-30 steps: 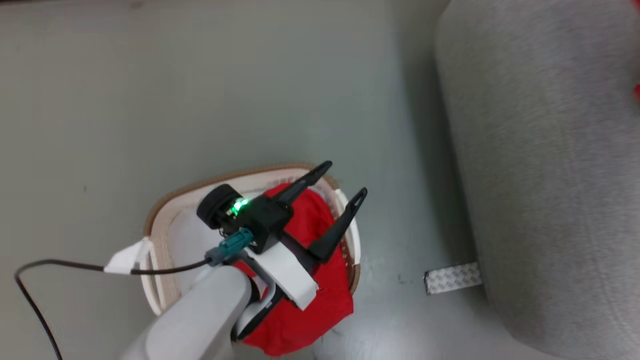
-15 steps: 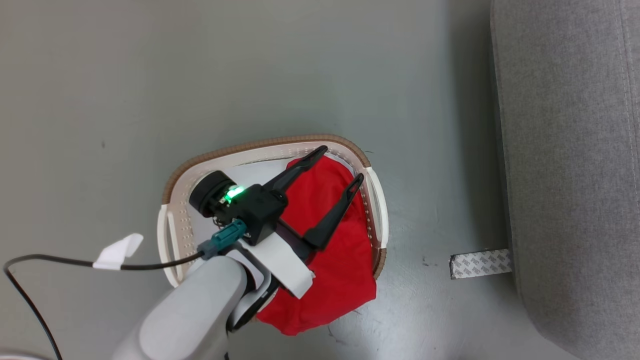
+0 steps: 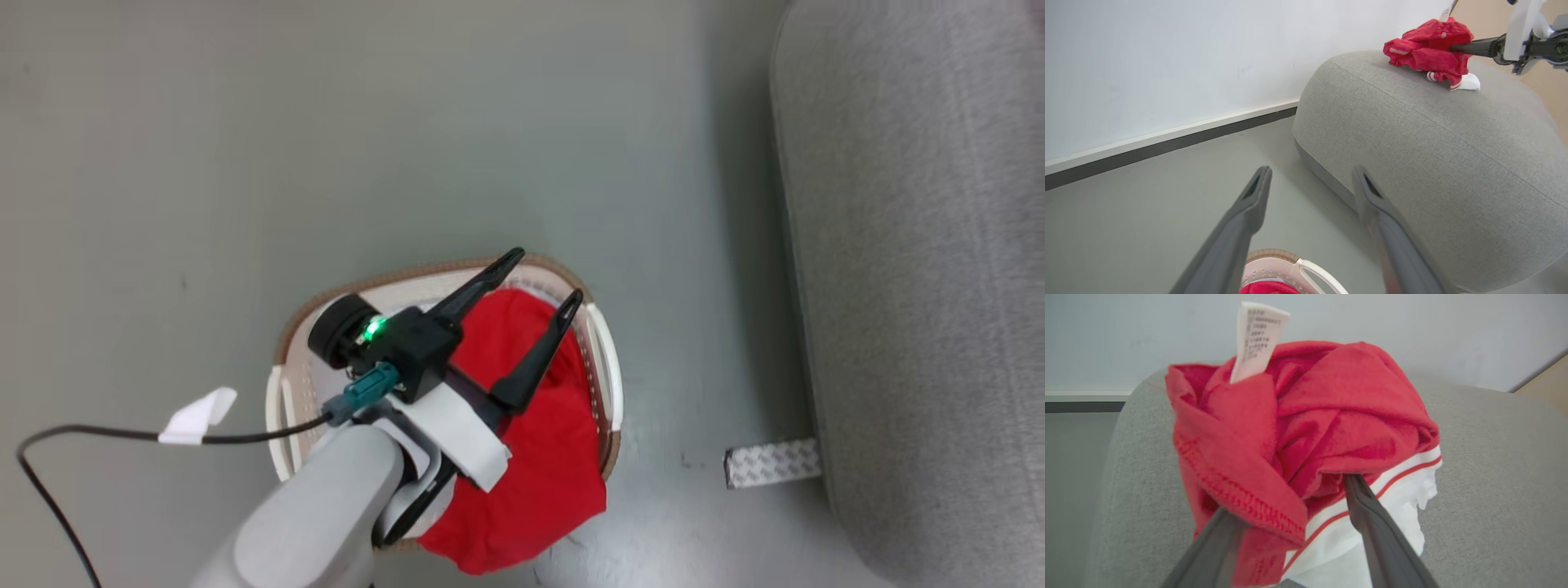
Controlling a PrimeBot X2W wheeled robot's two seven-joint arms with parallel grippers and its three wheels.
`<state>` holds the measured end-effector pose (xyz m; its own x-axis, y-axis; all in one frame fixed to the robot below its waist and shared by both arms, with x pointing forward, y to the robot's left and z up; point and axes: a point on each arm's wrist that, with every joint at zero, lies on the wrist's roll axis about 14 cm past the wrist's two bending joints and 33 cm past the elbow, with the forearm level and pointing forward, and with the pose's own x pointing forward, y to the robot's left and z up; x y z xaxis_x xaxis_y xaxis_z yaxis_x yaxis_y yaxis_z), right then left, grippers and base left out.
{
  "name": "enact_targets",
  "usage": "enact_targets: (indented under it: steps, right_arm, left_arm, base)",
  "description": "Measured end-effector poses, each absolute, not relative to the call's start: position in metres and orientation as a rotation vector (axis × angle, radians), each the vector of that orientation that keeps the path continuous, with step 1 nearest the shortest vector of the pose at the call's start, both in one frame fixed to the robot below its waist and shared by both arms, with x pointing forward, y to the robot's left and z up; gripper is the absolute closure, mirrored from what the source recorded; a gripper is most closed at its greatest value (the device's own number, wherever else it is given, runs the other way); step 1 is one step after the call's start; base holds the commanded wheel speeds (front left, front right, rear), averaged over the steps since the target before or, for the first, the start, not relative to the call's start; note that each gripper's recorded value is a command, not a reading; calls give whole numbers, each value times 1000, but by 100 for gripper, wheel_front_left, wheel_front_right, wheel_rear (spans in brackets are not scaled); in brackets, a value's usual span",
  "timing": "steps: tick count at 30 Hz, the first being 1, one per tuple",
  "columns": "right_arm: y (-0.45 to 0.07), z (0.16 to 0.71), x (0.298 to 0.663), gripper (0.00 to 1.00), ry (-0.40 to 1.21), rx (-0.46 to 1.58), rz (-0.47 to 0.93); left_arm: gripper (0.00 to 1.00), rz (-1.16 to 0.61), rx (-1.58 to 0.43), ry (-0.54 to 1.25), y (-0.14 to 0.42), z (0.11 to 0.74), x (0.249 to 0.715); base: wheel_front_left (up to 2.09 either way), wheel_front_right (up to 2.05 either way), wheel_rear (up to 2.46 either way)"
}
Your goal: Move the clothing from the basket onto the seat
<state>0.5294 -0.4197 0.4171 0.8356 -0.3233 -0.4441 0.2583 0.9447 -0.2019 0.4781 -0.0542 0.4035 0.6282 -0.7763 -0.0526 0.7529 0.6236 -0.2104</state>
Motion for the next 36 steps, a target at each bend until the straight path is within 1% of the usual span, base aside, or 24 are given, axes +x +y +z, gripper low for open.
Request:
enact_targets:
  steps: [4,10,17,24,30,36]
  right_arm:
    - [-416,437,516,0,466,-165,-274]
    - [-400,498,508,0,293,-188,-198]
    - [-351,570,501,0,52,-156,-54]
    - [-298,620,483,0,-152,-89,78]
    - [-258,637,459,0,-277,-12,148]
    - [-230,617,433,0,-308,77,156]
  left_arm:
    - [0,-841,-166,120,-46,420,476]
    - [0,-757,-155,72,-27,453,470]
    - [0,-615,-146,-36,8,504,470]
    - [0,-475,-139,-121,50,540,458]
    - [0,-323,-150,-159,98,555,442]
    - [0,-190,-140,-183,142,558,422]
  base:
    - [0,0,0]
    - [0,0,0]
    - [0,0,0]
    - [0,0,0]
    - [0,0,0]
    - [0,0,0]
